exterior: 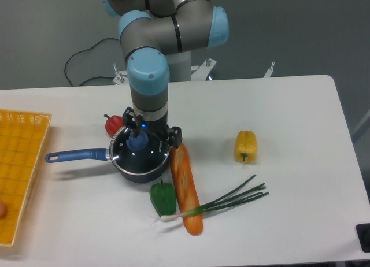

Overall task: Open the lid
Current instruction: 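Lower the gripper around the blue knob of the lid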

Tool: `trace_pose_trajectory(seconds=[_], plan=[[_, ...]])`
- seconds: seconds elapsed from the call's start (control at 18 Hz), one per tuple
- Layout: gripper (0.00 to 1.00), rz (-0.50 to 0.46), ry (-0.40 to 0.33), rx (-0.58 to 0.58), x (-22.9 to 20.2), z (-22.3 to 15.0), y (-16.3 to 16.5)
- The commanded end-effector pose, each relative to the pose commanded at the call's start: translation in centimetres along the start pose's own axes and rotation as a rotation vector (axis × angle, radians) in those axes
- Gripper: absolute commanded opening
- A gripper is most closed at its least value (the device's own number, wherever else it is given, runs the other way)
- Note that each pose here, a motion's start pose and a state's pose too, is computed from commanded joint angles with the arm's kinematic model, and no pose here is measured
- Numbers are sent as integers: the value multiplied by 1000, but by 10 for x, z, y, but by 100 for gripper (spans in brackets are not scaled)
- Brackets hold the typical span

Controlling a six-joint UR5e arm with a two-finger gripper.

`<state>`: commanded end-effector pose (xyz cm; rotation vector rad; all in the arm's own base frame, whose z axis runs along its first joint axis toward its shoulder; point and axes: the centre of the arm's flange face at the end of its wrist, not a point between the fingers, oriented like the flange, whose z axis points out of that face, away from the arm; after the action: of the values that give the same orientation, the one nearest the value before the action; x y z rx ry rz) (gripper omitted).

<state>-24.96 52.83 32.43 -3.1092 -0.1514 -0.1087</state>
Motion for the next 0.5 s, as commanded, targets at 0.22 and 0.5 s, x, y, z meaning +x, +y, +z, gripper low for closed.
trace_pose_trajectory(seconds=[0.22,0.5], plan=[[100,-1,3,-8,14,5,-6],[100,4,3,-9,23,6,-9]])
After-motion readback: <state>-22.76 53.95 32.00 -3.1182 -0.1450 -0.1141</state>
